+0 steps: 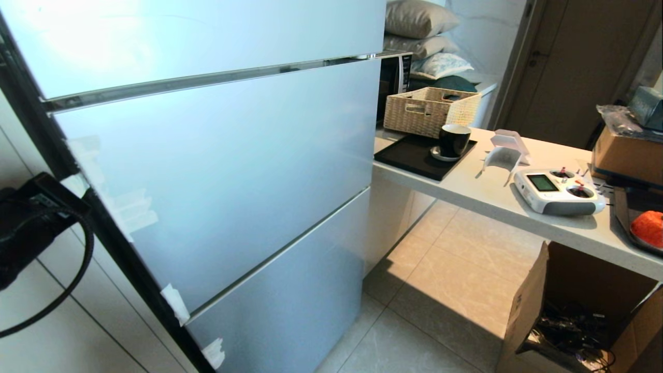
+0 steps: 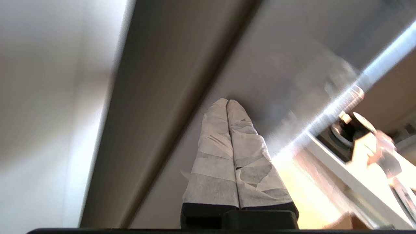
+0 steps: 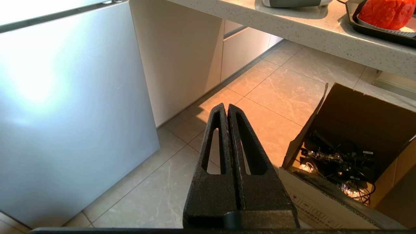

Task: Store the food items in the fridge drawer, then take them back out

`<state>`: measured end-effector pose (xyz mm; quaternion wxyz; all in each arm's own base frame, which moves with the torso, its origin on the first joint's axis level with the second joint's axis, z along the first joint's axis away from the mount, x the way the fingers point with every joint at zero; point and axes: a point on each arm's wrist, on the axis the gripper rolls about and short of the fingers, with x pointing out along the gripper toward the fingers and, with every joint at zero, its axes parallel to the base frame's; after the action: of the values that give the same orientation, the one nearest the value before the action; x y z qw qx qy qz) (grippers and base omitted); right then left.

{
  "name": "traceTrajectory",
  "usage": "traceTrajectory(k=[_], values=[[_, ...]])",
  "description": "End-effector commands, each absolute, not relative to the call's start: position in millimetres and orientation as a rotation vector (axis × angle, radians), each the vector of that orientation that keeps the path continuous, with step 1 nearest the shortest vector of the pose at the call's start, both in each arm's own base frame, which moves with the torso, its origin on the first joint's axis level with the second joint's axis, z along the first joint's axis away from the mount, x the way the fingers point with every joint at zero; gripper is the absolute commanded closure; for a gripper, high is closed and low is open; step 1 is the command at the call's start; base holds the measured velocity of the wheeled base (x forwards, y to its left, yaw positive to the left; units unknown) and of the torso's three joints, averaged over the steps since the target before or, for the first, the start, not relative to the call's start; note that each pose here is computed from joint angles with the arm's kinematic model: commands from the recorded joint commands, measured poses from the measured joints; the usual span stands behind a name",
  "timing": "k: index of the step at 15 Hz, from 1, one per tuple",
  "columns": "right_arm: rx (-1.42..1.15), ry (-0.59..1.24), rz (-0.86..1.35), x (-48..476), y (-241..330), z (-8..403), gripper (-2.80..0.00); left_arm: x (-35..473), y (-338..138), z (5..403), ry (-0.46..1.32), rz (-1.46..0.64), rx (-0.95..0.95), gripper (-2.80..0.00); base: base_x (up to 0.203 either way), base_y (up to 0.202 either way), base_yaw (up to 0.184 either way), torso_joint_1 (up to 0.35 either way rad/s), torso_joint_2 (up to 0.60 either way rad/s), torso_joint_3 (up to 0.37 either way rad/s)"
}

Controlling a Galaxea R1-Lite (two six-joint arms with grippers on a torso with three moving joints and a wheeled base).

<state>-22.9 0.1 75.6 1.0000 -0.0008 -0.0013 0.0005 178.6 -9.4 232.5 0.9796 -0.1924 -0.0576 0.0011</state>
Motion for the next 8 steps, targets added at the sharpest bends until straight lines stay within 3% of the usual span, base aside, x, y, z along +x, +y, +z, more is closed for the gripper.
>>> traceTrajectory(k=[1, 8], values=[[-0.003, -0.002, 0.002, -22.8, 0.1, 75.6, 0.00, 171.7, -9.7, 230.3, -0.119, -0.007, -0.389, 0.00, 0.000, 0.000, 0.000, 0.000, 0.00, 0.000], [-0.002, -0.002, 0.002, -22.8, 0.1, 75.6, 0.00, 166.3, -14.3, 226.4, -0.098, -0.074, -0.387, 0.00, 0.000, 0.000, 0.000, 0.000, 0.00, 0.000]])
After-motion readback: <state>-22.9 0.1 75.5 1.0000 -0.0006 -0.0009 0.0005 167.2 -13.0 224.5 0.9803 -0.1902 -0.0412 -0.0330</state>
